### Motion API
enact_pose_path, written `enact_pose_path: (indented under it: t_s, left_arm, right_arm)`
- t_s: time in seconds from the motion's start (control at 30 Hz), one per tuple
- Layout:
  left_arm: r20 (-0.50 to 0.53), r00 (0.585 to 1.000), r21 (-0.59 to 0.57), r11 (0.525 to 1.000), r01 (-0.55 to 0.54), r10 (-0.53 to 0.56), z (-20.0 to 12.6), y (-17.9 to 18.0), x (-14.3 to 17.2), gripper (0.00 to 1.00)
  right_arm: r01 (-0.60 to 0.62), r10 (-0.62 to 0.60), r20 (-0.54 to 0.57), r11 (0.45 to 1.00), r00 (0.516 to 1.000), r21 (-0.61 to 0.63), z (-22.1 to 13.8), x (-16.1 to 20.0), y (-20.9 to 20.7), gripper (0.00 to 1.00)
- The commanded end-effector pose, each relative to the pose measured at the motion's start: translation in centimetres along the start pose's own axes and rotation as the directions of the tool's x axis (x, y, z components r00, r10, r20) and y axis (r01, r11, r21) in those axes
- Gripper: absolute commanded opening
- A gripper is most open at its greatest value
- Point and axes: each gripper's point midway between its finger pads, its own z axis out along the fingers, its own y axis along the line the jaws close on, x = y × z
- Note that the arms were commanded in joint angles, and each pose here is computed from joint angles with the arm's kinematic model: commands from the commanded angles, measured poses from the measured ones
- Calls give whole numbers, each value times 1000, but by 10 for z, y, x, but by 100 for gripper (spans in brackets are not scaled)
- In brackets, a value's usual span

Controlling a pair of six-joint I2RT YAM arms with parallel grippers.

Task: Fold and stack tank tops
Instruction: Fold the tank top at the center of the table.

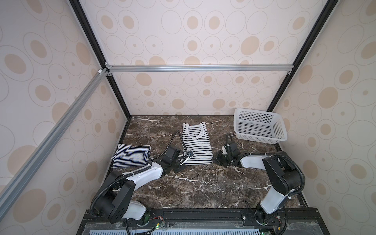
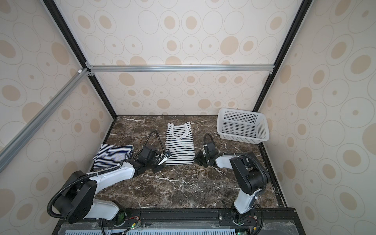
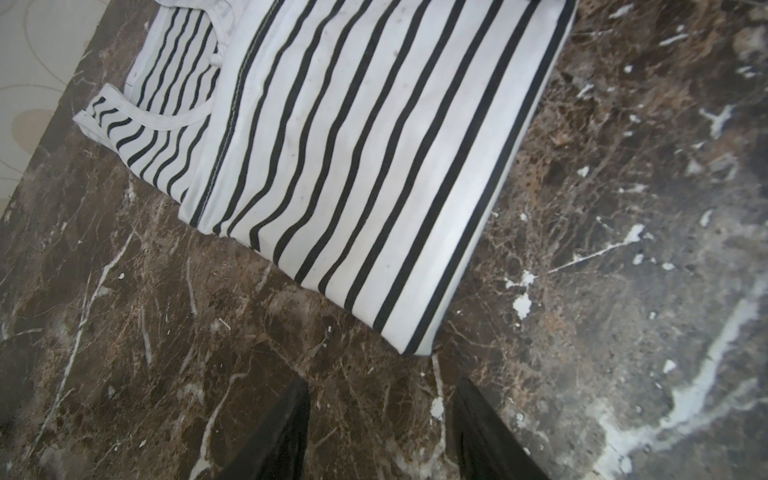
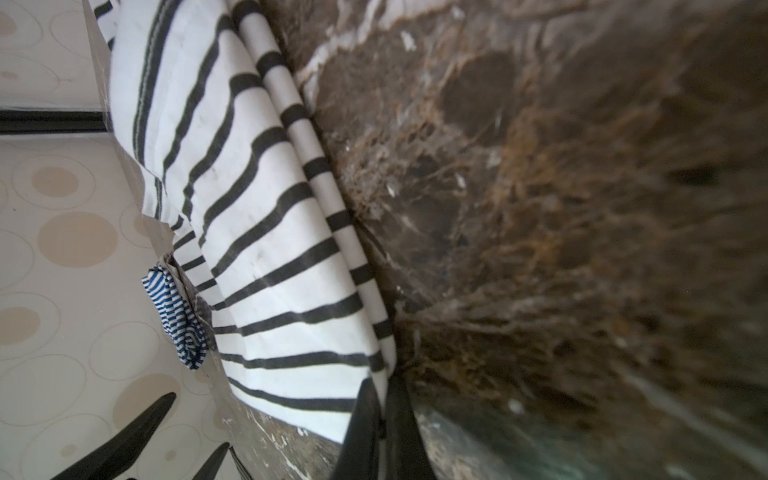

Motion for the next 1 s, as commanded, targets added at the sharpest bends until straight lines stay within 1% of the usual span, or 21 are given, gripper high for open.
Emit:
enact_pose_path:
  t_s: [0.0,0.2,0.5,0.77,0.97]
  left_arm:
    - [11,999,-1,999,-40,40,3,-1,-7,56]
    - [30,997,27,997,-72,71,8,-9,-17,56]
    - [18,995,48,994,-97,96,22,-18,-18,57]
    - [7,995,13,995,-99,99,32,-12,-17,56]
    - [-9,995,-10,995,-100,100,41,-8,-16,55]
  right_arm:
    - [5,-5,-5,1000,1000,-26,-11,3,17,2]
    - [24,-25,-9,999,1000,-29,-20,3,34,2]
    - [40,-40,-6,995,999,-88,-27,-4,65,2]
    - [62,-63,1,992,998,-107,-33,-10,83,2]
    - [66,-67,0,991,998,-116,-34,-11,88,2]
